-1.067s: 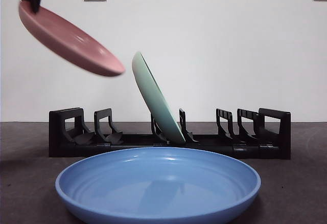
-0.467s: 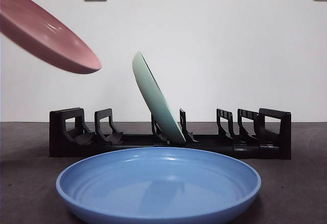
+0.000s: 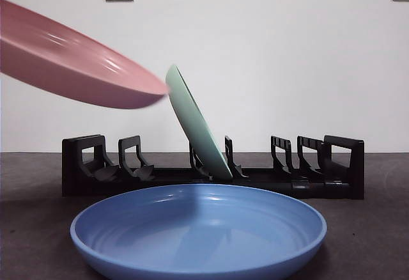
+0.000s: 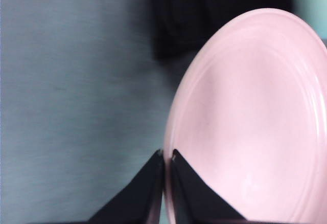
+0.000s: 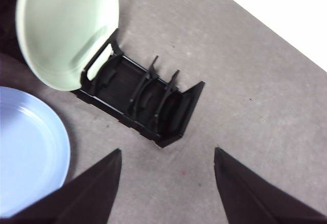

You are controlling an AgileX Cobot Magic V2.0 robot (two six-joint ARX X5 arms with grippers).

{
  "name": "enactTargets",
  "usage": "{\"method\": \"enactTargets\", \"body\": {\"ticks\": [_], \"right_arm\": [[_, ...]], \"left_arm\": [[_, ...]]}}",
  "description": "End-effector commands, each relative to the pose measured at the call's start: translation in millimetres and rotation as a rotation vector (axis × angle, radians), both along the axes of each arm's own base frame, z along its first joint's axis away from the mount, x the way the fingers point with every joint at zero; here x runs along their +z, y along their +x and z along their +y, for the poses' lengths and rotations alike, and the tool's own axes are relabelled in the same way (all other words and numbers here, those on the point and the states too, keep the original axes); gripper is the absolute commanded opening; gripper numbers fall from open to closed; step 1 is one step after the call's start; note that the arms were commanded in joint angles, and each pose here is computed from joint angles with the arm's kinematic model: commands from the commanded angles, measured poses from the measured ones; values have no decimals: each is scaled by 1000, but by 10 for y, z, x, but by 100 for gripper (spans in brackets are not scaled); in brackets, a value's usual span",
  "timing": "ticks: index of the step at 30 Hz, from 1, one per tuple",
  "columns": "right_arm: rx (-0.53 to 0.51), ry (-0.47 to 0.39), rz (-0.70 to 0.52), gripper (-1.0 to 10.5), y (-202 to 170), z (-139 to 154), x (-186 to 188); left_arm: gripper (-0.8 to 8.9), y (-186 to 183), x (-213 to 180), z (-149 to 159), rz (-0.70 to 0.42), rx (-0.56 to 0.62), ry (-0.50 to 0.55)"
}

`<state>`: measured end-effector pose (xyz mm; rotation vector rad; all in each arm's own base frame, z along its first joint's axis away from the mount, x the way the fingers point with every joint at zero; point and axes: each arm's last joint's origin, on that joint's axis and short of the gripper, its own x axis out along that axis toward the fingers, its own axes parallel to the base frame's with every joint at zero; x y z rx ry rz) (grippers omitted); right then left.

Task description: Place the plate

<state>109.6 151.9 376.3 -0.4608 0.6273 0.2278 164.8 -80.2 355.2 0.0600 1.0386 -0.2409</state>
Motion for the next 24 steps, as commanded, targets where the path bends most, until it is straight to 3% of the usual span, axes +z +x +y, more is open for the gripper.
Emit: {"method": "enactTargets", "body": {"ticks": [1, 6, 14, 24], "right_arm": [[-6, 30, -18, 288, -19, -37, 74], [-48, 84, -48, 288, -48, -231, 168], [-117, 199, -131, 287, -218, -660, 347], [-118, 290, -184, 287, -412, -929, 435]], "left_arm": [[11, -22, -195, -61, 35, 1, -103], [11, -33, -652, -165, 134, -34, -207], [11, 67, -1098, -369, 194, -81, -361], [11, 357, -1501, -597, 299, -93, -348]]}}
